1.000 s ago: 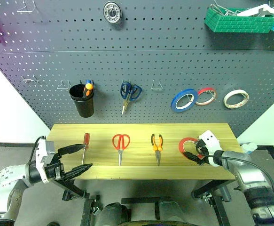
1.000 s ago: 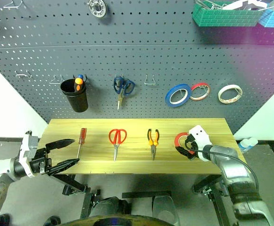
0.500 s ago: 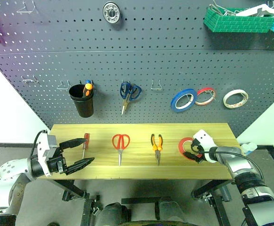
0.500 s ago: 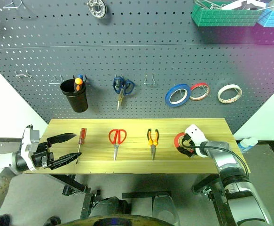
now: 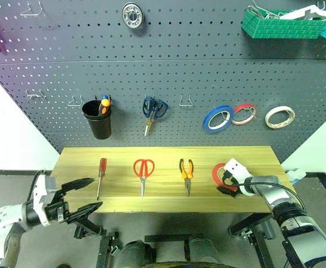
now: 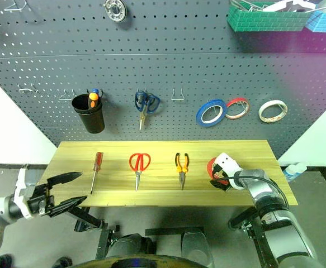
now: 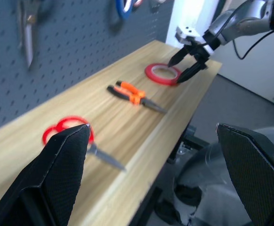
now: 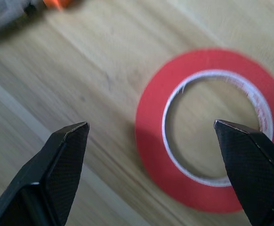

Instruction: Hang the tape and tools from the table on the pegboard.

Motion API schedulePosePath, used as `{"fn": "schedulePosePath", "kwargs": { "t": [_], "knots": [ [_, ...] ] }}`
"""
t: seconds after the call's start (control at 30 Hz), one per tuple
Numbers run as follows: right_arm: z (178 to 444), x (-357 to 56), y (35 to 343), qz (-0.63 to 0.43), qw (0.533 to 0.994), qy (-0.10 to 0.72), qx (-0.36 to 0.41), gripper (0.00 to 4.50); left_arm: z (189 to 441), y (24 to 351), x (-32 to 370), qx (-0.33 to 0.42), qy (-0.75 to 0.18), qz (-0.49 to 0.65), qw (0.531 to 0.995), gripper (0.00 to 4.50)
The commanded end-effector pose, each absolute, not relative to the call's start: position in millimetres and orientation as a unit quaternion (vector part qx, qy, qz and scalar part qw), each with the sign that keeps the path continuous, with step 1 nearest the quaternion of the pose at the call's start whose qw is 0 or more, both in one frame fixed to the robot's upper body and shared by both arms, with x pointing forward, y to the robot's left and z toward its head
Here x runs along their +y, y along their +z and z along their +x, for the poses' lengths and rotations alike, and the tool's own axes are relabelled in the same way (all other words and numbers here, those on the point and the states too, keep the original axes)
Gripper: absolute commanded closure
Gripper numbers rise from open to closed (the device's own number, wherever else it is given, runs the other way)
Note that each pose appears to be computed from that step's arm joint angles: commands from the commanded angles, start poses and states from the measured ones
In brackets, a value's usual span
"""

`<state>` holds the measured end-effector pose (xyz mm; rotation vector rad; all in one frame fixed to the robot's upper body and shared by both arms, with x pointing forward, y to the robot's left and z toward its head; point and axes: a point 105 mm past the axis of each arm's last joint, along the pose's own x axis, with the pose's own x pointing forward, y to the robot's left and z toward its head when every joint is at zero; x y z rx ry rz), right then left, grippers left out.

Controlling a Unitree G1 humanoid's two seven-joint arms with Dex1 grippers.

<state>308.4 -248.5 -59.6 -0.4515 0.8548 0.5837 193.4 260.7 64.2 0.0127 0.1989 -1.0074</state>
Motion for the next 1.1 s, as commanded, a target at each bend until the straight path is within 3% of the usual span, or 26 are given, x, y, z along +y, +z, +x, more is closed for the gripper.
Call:
{"fn": "schedulePosePath", "kwargs": {
  "t": [0.03,0.27,0.37,0.4,0.5,0.73,1.07,1.1],
  "knots": [
    [323.0,-243.4,-51.5,-0.234,0.847,0.277,0.390,0.05,189.3,68.8,273.6,0.077,-0.482,0.026,0.873,0.00],
    [323.1,-242.4,-56.7,-0.232,0.839,0.279,0.406,0.05,197.3,69.3,262.2,0.067,-0.485,0.032,0.871,0.00],
    [321.7,-241.9,-59.1,-0.225,0.837,0.279,0.413,0.59,200.8,71.3,259.1,0.064,-0.482,0.034,0.873,0.00],
    [321.8,-242.4,-60.0,-0.224,0.837,0.275,0.415,0.59,201.5,71.8,258.6,0.063,-0.482,0.034,0.873,0.00],
    [320.6,-244.0,-62.7,-0.228,0.834,0.273,0.422,1.28,203.1,72.6,258.3,0.059,-0.479,0.037,0.875,0.00],
    [316.8,-250.2,-67.1,-0.249,0.824,0.267,0.432,3.64,201.8,74.6,257.0,0.053,-0.481,0.041,0.874,0.00],
    [319.7,-250.5,-64.1,-0.279,0.817,0.273,0.424,3.64,201.2,77.5,256.5,0.050,-0.482,0.044,0.874,0.00],
    [320.2,-251.2,-63.8,-0.282,0.817,0.271,0.423,3.11,201.1,77.5,256.5,0.051,-0.482,0.044,0.874,0.00]
  ]
}}
